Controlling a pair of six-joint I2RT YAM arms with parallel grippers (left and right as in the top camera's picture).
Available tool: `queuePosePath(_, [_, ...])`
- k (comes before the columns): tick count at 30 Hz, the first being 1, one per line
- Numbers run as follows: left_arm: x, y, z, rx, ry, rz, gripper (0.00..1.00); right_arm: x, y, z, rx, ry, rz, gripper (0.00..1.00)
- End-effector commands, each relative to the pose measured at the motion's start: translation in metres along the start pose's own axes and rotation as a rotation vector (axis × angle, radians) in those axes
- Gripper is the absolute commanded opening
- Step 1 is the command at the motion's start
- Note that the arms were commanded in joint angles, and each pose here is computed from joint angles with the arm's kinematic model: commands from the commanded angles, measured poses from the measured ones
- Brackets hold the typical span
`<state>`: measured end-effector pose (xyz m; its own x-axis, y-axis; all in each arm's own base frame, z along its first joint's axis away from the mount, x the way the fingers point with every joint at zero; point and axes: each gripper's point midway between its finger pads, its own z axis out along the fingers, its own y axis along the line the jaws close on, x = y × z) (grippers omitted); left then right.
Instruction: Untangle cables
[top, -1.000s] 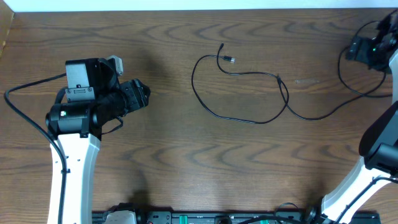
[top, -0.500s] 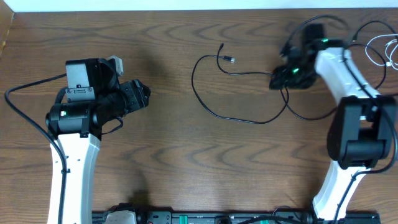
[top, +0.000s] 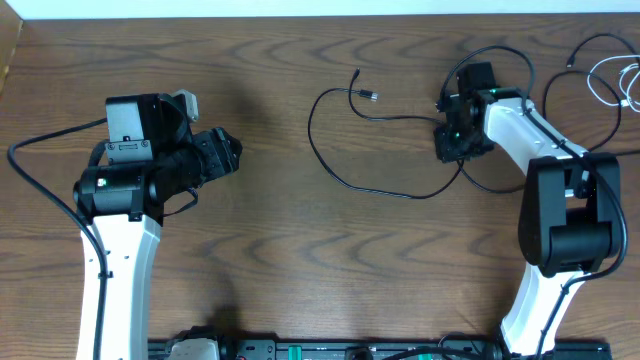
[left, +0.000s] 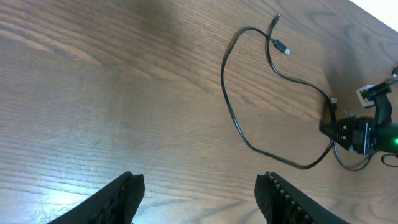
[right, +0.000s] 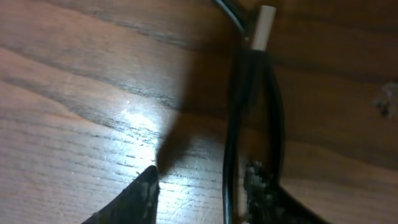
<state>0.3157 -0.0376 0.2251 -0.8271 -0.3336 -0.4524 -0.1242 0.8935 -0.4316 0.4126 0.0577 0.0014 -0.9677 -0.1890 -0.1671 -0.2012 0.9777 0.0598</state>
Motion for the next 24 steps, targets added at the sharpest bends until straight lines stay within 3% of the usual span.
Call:
queuePosePath(1, [-0.004, -0.006, -0.004, 0.02, -0.01, 0.017, 0.63, 0.01, 0.009, 0.006, -0.038, 0.005, -0.003, 0.25])
queuePosePath(4, [-0.004, -0.006, -0.004, 0.019, -0.01, 0.017, 0.63, 0.009, 0.007, 0.008, -0.033, -0.002, 0.027, 0.01])
queuePosePath(9, [-0.004, -0.006, -0.004, 0.019, -0.01, 0.017, 0.63, -0.011, -0.012, -0.01, -0.021, -0.058, 0.175, 0.01])
queuePosePath(13, [-0.004, -0.006, -0.004, 0.02, -0.01, 0.017, 0.63, -0.032, -0.047, -0.06, -0.006, -0.125, 0.274, 0.01])
queuePosePath(20, [-0.004, -0.006, -0.004, 0.016, -0.011, 0.018, 0.63, -0.048, -0.147, -0.181, 0.099, -0.381, 0.455, 0.01])
queuePosePath(24, [-0.005, -0.006, -0.004, 0.016, -0.014, 0.019, 0.63, -0.03, -0.227, -0.213, 0.245, -0.486, 0.593, 0.01])
